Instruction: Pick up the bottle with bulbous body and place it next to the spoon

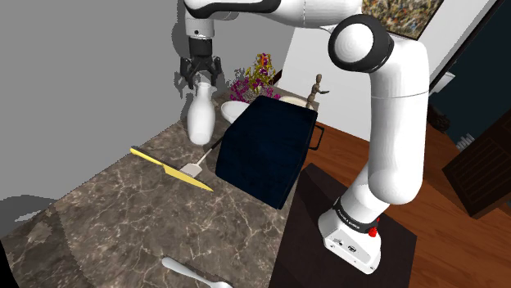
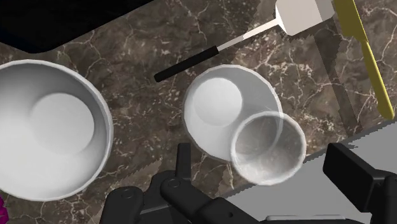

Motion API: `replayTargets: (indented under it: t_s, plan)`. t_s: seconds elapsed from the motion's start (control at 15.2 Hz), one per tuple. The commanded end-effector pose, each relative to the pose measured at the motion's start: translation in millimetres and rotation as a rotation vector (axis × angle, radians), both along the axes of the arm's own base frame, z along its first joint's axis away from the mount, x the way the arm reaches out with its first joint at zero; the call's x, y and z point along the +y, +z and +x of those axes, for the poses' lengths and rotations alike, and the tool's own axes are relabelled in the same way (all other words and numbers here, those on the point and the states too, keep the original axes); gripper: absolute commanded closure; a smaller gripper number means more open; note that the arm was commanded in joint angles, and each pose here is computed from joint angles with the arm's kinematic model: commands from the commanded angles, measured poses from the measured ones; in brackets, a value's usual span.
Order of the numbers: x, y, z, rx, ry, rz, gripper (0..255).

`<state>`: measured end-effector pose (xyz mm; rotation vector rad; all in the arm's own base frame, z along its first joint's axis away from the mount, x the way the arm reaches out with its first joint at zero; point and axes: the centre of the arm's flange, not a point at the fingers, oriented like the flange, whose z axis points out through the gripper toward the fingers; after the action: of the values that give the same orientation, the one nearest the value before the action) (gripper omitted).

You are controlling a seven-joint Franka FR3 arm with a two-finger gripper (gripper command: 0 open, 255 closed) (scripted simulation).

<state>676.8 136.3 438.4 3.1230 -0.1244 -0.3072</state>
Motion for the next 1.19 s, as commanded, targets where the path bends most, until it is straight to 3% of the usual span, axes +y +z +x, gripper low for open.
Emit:
replayTargets:
  t_s: [0.0, 0.59, 0.66, 1.12]
  plan:
    - [0.6, -11.4, -1.0, 0.0, 0.0, 0.0, 0]
    - [0.7, -19.6, -2.6, 0.0, 0.0, 0.0, 0]
    - [0.6, -19.6, -2.6, 0.0, 0.0, 0.0, 255]
    - [0.7, -19.6, -2.7, 0.0, 0.0, 0.0, 255]
